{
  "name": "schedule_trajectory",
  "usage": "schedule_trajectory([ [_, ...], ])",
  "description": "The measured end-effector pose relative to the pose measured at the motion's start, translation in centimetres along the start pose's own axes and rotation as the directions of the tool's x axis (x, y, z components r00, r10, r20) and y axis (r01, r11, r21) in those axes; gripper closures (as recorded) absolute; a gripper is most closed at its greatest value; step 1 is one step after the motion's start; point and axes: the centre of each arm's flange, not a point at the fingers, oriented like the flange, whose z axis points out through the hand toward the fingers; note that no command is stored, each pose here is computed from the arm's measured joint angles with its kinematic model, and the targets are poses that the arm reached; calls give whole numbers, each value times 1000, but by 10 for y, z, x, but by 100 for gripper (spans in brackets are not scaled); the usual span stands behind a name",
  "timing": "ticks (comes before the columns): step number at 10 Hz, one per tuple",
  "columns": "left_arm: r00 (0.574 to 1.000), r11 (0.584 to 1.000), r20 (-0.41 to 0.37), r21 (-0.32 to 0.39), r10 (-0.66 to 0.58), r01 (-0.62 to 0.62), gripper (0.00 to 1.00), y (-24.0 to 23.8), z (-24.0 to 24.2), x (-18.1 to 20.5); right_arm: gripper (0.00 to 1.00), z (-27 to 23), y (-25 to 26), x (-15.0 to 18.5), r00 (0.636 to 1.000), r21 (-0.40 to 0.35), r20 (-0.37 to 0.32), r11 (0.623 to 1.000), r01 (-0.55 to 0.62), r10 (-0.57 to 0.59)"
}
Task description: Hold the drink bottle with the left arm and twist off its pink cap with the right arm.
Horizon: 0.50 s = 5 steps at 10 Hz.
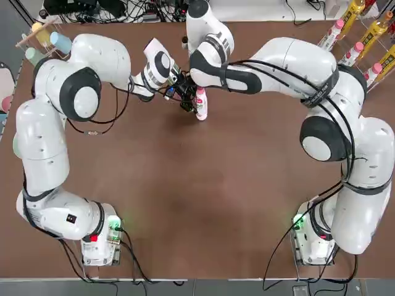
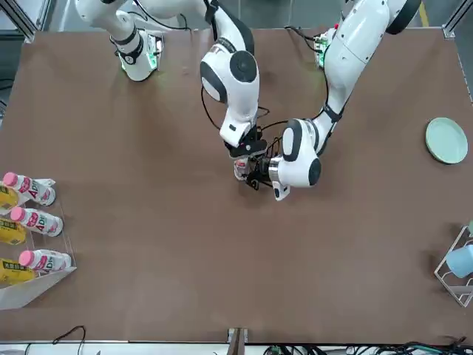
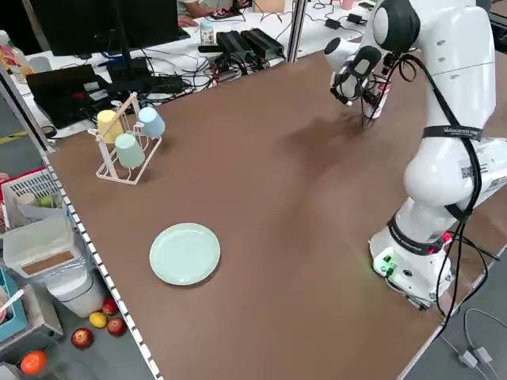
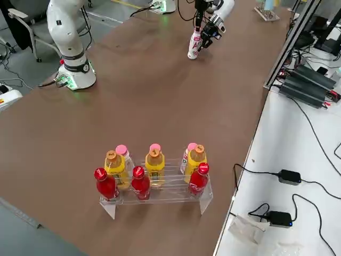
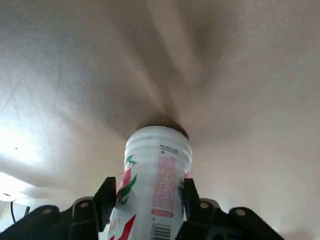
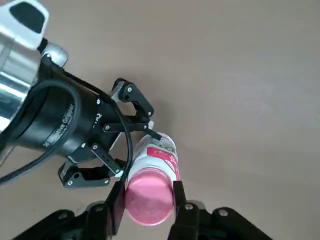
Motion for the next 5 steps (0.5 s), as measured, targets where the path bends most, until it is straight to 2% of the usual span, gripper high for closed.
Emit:
schedule_trajectory([
  [5, 1000, 1000, 0, 0, -4, 4, 40, 0, 0, 0, 57, -1, -1, 0, 979, -8, -6, 979, 203, -203],
])
